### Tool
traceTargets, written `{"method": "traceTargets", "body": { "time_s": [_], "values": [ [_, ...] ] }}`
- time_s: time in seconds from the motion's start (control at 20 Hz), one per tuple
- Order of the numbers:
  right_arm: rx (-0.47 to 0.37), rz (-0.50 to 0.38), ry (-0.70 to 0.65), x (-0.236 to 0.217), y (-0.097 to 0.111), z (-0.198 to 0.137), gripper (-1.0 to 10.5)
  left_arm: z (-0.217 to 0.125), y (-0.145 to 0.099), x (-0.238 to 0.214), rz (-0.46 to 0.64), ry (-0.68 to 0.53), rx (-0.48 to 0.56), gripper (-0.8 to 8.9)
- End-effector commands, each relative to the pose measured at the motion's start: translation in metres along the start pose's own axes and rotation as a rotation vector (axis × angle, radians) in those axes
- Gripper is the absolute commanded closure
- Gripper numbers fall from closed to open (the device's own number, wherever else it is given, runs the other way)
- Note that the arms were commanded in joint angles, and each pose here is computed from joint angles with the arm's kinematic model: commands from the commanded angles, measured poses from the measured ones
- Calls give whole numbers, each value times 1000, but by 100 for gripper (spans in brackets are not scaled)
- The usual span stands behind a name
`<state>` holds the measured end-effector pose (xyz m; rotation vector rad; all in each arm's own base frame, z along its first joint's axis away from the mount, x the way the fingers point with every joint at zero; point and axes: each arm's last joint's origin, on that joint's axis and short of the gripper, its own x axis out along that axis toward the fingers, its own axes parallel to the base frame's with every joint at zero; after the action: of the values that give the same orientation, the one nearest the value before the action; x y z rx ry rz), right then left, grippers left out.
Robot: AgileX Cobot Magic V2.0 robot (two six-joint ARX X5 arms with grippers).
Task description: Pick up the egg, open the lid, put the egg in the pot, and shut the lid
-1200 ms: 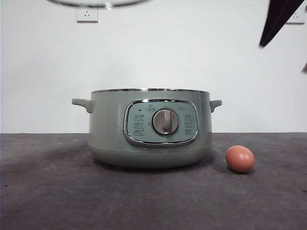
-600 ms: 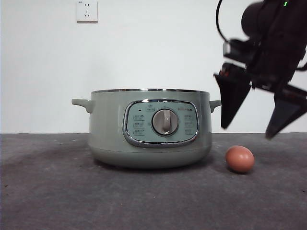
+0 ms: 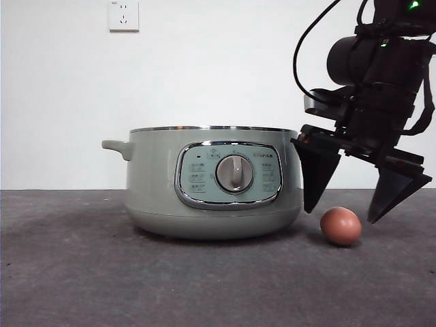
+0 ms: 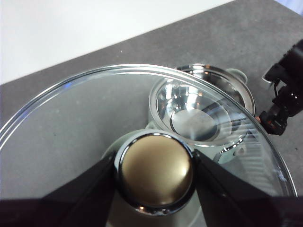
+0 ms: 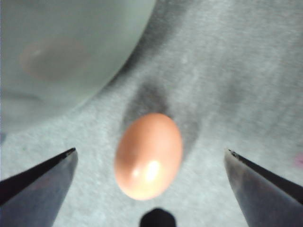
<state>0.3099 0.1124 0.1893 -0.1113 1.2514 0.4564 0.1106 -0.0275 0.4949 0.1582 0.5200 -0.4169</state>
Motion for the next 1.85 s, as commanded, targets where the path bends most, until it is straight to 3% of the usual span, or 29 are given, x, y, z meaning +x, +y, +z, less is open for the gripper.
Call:
{"method": "traceTargets", "body": {
  "time_s": [0.05,0.15,0.5,0.9,1.2,1.4,1.6,1.85],
  "values": [
    [21,-16,0,5,3,1,453,-4,-3,-10,7,-80,1,822],
    [21,-31,1,6,5,1,538,-8,-4,-14,8,-86,1,822],
    [55,-45,42,16,4,-1,615,-10,-6,-22,12,-107,11,822],
    [49,-42,41,16,5,-1,962,-10,-6,-21,13,-106,21,822],
    [39,-38,39,-3,9,-5,963,-10,-6,-21,12,-106,21,822],
    [18,-36,-65,-56,18,-14,963,-8,-5,-17,11,-98,21,822],
    [-22,-9,-263,-116,33,-24,963,-7,-4,-13,5,-88,23,822],
    [-135,46,-463,-160,66,3,963,-7,-5,-13,-36,-95,27,822]
  ]
}}
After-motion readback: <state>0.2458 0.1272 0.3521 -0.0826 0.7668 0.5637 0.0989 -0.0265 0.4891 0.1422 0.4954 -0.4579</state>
